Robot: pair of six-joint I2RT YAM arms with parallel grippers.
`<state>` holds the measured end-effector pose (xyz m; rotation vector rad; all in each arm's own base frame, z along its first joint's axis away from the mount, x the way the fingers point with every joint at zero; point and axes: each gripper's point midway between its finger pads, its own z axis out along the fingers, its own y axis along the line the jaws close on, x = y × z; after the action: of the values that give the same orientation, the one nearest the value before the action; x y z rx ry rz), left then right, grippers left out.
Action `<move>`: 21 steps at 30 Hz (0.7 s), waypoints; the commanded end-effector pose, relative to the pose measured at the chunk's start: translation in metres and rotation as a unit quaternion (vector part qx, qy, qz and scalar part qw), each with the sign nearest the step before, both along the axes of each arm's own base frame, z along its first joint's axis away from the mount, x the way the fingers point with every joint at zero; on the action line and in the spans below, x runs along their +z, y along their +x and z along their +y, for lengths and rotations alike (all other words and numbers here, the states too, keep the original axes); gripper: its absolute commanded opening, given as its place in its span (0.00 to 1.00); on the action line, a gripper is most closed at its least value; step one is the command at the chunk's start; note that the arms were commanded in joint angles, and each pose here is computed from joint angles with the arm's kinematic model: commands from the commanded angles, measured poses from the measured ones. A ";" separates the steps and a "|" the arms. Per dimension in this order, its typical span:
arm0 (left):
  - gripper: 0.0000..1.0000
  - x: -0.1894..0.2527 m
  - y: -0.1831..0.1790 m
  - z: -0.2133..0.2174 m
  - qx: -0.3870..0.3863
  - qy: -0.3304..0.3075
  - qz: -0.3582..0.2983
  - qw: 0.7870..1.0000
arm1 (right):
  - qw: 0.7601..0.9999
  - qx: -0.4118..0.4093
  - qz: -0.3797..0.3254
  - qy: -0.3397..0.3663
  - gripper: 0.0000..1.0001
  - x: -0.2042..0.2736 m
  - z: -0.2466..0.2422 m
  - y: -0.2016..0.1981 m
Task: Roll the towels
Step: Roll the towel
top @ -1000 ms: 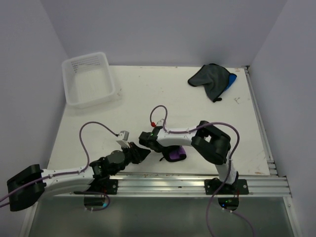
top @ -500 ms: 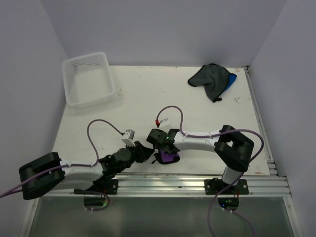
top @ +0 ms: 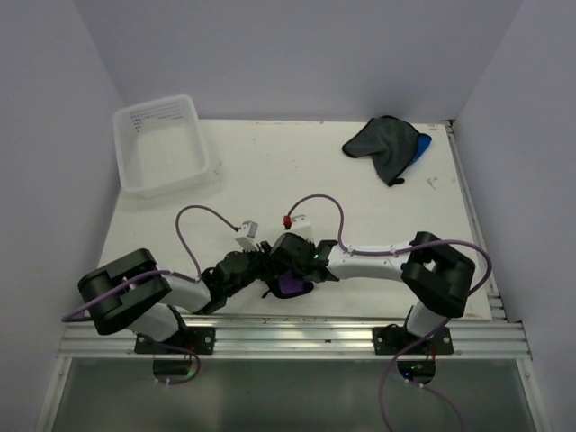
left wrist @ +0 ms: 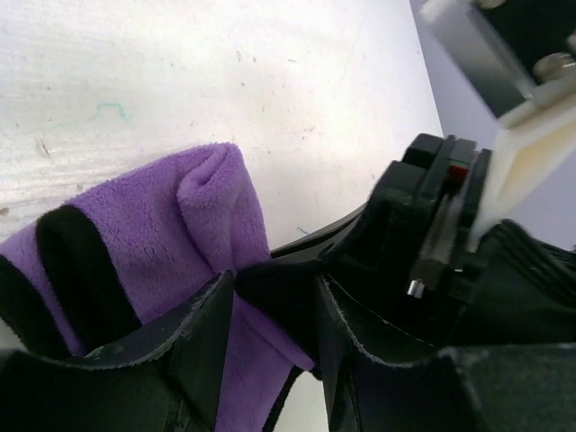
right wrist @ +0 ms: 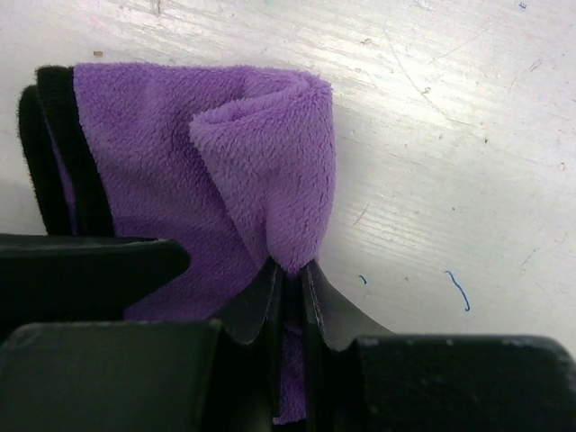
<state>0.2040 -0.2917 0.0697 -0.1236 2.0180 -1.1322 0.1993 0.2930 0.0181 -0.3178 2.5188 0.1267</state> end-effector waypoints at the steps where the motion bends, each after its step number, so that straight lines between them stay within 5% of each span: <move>1: 0.45 0.036 0.005 -0.026 -0.033 -0.068 -0.030 0.997 | 0.997 0.019 0.064 0.031 0.00 -0.027 0.010 -0.028; 21: 0.42 0.022 0.039 -0.049 -0.056 -0.013 -0.014 0.998 | 0.997 0.050 0.044 0.042 0.00 -0.025 0.002 -0.031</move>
<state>0.2215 -0.3141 0.0479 -0.0447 2.1341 -1.1411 0.2153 0.2765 0.0182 -0.2282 2.4386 0.1608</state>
